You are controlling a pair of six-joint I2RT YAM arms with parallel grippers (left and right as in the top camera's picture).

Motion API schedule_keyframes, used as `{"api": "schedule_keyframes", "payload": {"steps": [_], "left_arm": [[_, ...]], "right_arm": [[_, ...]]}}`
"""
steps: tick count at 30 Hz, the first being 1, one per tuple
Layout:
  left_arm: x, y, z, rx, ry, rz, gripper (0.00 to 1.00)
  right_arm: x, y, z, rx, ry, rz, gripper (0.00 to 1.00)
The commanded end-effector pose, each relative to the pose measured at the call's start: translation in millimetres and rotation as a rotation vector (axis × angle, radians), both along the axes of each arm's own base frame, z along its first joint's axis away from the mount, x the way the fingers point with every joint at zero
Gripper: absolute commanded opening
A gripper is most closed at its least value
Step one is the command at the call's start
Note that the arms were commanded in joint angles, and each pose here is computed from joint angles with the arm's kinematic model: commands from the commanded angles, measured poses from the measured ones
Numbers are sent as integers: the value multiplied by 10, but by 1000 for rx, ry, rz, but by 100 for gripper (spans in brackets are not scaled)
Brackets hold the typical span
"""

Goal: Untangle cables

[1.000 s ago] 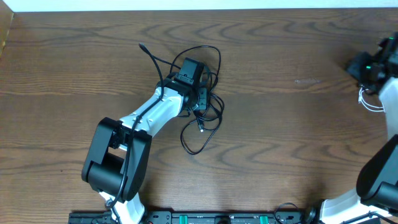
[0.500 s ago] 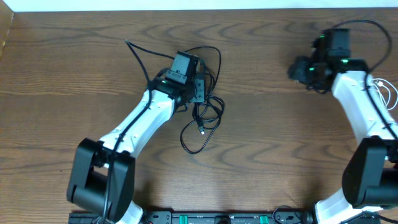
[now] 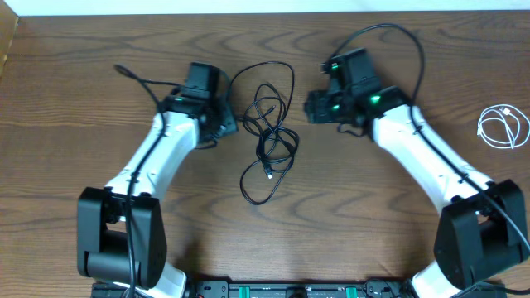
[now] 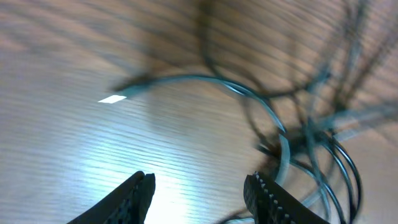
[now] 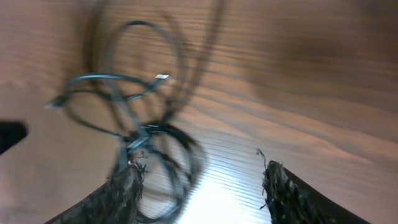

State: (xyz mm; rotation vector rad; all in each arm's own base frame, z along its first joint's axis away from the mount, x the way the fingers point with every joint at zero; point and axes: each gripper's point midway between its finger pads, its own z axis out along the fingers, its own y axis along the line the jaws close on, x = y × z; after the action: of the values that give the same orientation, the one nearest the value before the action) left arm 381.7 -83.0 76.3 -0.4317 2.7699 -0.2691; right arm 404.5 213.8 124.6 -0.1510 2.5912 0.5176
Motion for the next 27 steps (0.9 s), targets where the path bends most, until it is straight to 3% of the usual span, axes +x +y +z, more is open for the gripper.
{"api": "schedule_keyframes", "payload": {"steps": [1,7,13,17,22,23,24,27], "left_arm": [[27,249,5,-1,3,99,51],[39,438,-2,0,8,147,51],[48,546,-4,49,1,171,51],[49,545,-4,48,1,171,51],[50,545,-4,48,0,171,51],[50,545,-4,48,0,171,51],[51,544,-3,48,-1,171,51],[58,544,0,48,-4,171,51]], "right_arm": [[-112,316,-13,12,-19,67,61],[-173,704,-2,-9,-101,126,59],[-336,1032,-418,-37,-51,202,56],[-509,1163,-772,-79,13,248,41],[-693,1280,-1062,-116,63,293,30],[-708,1300,-1082,-117,63,298,20],[-701,1335,-1076,-110,53,302,3],[-664,1400,-1033,-87,27,306,1]]}}
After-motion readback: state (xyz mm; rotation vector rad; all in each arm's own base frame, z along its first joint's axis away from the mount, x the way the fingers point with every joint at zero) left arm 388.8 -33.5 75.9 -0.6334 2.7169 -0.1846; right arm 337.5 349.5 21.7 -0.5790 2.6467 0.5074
